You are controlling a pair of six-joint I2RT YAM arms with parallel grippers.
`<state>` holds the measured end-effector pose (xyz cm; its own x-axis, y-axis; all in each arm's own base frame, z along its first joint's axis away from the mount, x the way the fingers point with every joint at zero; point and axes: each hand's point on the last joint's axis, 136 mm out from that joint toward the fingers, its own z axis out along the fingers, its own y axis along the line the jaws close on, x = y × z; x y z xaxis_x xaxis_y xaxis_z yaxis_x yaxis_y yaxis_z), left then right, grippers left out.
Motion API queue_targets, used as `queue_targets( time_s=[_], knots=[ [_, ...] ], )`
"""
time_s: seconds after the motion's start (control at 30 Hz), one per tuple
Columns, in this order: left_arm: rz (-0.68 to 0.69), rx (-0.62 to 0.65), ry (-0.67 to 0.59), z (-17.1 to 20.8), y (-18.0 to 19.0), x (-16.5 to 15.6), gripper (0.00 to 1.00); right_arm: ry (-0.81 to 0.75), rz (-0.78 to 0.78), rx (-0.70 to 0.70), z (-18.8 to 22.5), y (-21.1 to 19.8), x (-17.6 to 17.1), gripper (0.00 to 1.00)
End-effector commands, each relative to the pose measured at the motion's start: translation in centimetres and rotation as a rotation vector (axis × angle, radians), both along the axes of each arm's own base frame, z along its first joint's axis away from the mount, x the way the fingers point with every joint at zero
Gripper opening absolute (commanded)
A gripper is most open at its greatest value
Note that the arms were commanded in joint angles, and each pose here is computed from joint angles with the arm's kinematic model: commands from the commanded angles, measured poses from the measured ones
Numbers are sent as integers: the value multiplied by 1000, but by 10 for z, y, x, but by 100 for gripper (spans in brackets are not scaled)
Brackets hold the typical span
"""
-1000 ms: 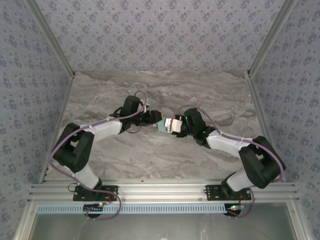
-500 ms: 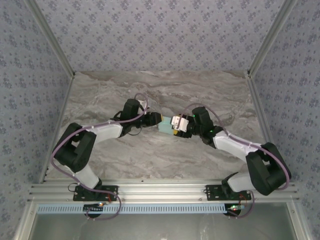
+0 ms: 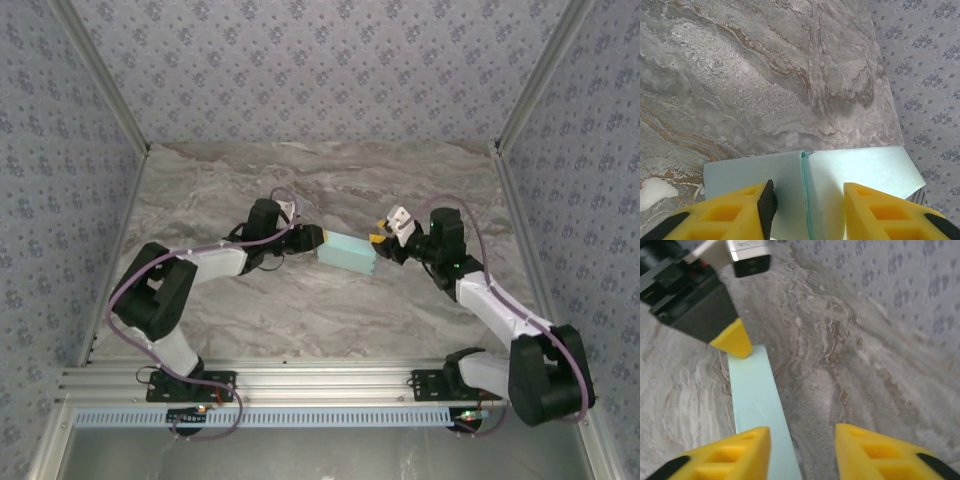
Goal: Fold the paper box
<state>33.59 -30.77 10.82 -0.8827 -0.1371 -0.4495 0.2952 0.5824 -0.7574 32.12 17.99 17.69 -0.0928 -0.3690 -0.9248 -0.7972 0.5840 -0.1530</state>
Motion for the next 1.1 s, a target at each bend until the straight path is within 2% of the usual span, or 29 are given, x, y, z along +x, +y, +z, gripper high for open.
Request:
queue_targets(
  time_s=[0.0,0.1,0.13,0.2,0.3,0.37,0.43,0.57,0.63,0.73,0.87,1.0,1.07],
  knots=[
    [38,225,200,-80,30,-25,40,26,19,88,2,7,9,36],
    [35,234,199,-79,30,-24,40,73,31,107,-20,11,11,29],
    [35,238,199,-79,31,-24,40,63,58,87,-20,15,6,20],
    [35,242,201,-79,32,-24,40,44,51,54,-24,17,0,21],
    [18,246,206,-78,30,-23,40,35,15,84,-21,13,-3,24],
    [6,250,210,-78,30,-23,41,101,-10,119,-18,12,-6,23],
    [-6,253,206,-77,29,-22,41,180,-78,167,-14,7,-3,17],
    [-39,274,208,-80,28,-21,41,281,-180,213,1,-2,5,18],
    [-47,276,213,-81,28,-21,41,337,-201,176,-9,-4,5,17],
    [-52,275,215,-81,27,-21,41,435,-260,135,-45,-12,1,12],
    [-48,280,222,-83,29,-20,42,510,-321,196,-68,-20,-6,11],
    [-52,285,227,-84,31,-20,43,570,-345,171,-77,-24,-13,11],
    [-54,285,227,-84,31,-20,43,565,-330,178,-67,-23,-13,9]
  ],
)
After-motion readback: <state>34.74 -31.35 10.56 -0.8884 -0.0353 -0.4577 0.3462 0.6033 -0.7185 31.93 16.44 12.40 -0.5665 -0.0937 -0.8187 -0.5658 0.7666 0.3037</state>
